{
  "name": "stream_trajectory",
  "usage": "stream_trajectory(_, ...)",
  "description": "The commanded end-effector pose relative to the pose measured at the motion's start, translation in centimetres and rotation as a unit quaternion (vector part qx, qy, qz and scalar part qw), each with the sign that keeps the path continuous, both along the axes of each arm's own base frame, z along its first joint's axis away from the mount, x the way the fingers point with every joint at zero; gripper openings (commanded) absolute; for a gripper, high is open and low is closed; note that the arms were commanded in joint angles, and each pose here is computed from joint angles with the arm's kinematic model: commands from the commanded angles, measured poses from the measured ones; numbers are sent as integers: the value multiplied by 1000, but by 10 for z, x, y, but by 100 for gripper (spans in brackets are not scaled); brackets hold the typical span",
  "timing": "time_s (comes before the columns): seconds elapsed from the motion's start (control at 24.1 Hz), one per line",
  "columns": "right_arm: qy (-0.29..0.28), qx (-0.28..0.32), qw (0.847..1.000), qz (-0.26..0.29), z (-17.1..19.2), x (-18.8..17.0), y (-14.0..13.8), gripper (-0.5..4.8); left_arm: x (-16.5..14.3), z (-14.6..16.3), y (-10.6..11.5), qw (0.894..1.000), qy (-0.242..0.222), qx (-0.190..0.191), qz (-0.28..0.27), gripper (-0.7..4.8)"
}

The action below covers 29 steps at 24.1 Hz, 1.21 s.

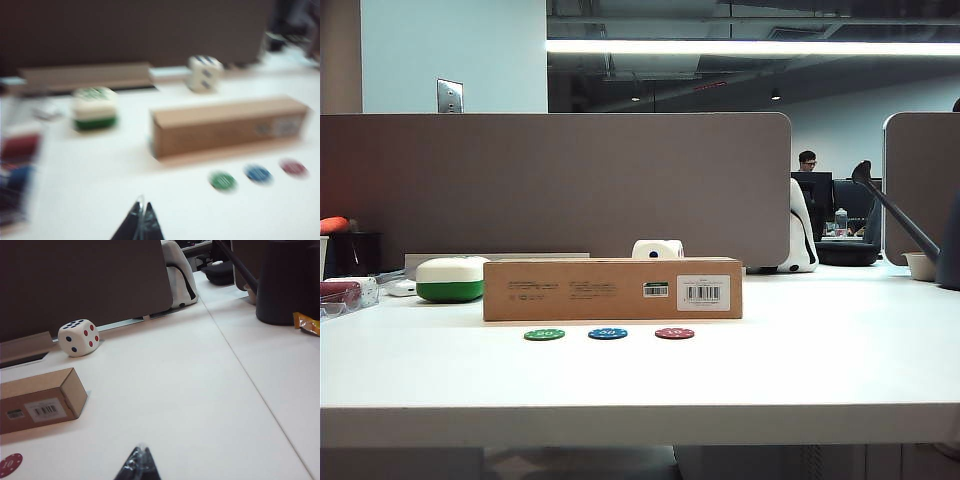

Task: Push the chip with the lowest value in the row forward next to the rectangular box.

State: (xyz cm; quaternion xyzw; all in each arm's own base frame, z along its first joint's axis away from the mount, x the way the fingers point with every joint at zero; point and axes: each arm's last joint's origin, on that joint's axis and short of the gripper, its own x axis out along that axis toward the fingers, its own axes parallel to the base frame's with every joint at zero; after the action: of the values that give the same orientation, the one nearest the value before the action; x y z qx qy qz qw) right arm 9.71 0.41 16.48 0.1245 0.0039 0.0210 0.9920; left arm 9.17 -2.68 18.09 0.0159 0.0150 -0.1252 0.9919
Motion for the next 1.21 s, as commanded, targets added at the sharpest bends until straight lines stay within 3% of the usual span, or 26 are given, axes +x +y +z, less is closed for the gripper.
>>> stream_trajectory(0.04,-11,50,999,2,2,0,0,-6,0,-5,-11,998,37,14,-51,-5)
stream_trajectory(0.25,8,139,989,53,0,0,3,-6,5,2,-28,989,84,37,-114,-5)
stream_trajectory(0.37,24,140,987,81,-2,0,5,-6,15,13,-34,985,114,50,-116,-5)
stream_trajectory(0.54,32,140,986,79,-4,0,5,-6,38,27,-48,984,126,55,-117,-5)
stream_trajectory(0.79,30,167,982,88,-2,-1,6,-6,56,23,-60,974,176,78,-119,-5)
stream_trajectory(0.91,35,169,979,109,-2,-1,7,-6,53,22,-66,971,176,83,-138,-5)
stream_trajectory(1.08,43,175,978,105,-3,-1,7,-6,40,22,-84,960,172,94,-200,-5)
stream_trajectory(1.21,27,174,979,99,8,-3,6,-6,38,21,-86,958,172,95,-210,-5)
